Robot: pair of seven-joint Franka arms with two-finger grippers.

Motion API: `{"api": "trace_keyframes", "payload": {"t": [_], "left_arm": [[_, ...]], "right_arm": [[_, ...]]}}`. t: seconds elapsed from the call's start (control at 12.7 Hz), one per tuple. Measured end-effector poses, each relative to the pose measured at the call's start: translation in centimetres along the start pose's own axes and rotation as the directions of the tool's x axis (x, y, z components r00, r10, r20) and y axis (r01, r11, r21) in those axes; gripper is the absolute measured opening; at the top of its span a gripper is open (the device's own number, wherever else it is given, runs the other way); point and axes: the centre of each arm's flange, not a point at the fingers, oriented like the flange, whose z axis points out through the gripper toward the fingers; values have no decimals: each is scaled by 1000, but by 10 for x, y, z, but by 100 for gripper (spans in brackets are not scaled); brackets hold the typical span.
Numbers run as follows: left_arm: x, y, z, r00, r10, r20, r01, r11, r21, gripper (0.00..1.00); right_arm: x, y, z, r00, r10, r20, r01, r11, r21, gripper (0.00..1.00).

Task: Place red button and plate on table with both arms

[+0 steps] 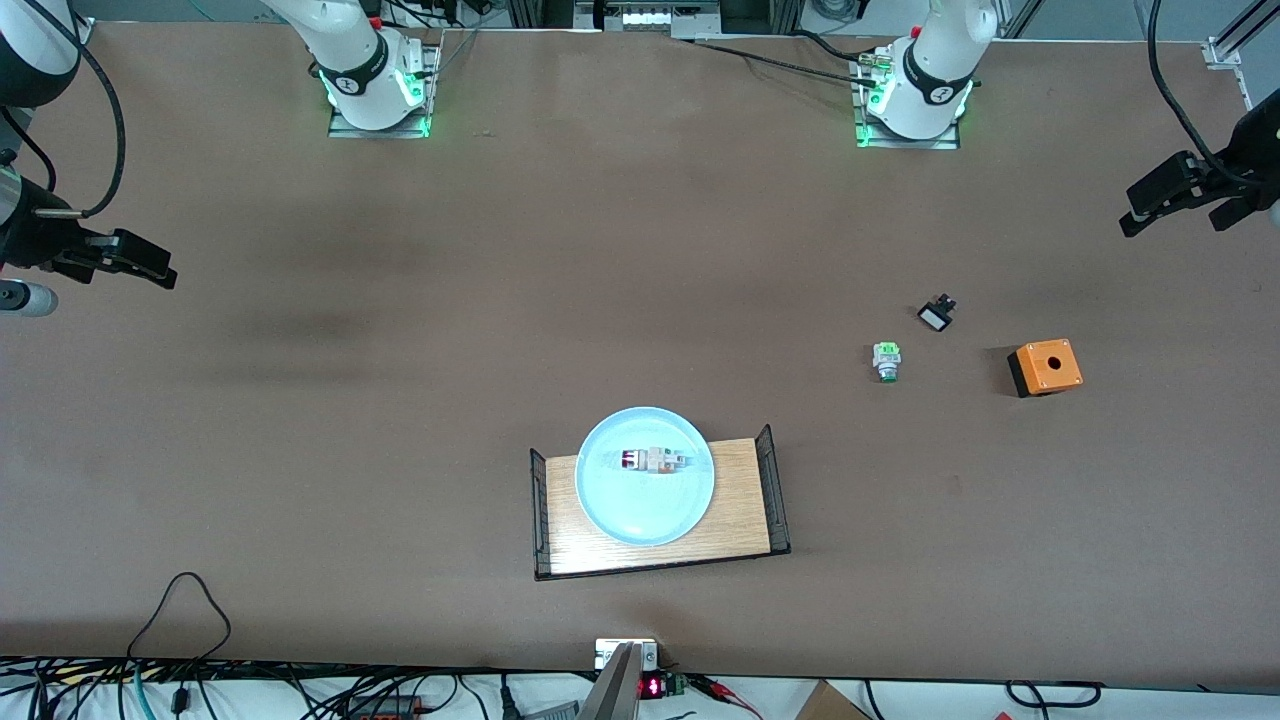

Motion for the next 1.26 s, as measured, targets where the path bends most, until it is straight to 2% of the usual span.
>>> {"api": "trace_keyframes", "payload": {"t": [0.47, 1.02, 1.26], "left_arm": [[1, 4, 4, 1000, 8, 7, -8, 1000, 0, 100], [7, 12, 26, 998, 24, 65, -24, 1000, 2, 100], [16, 23, 45, 994, -39, 98, 38, 999, 8, 100]], "right_arm": [[0, 0, 0, 1000, -1, 0, 1, 1000, 0, 100], [0, 0, 0, 1000, -2, 0, 2, 1000, 0, 100], [0, 0, 0, 1000, -2, 0, 2, 1000, 0, 100]]}}
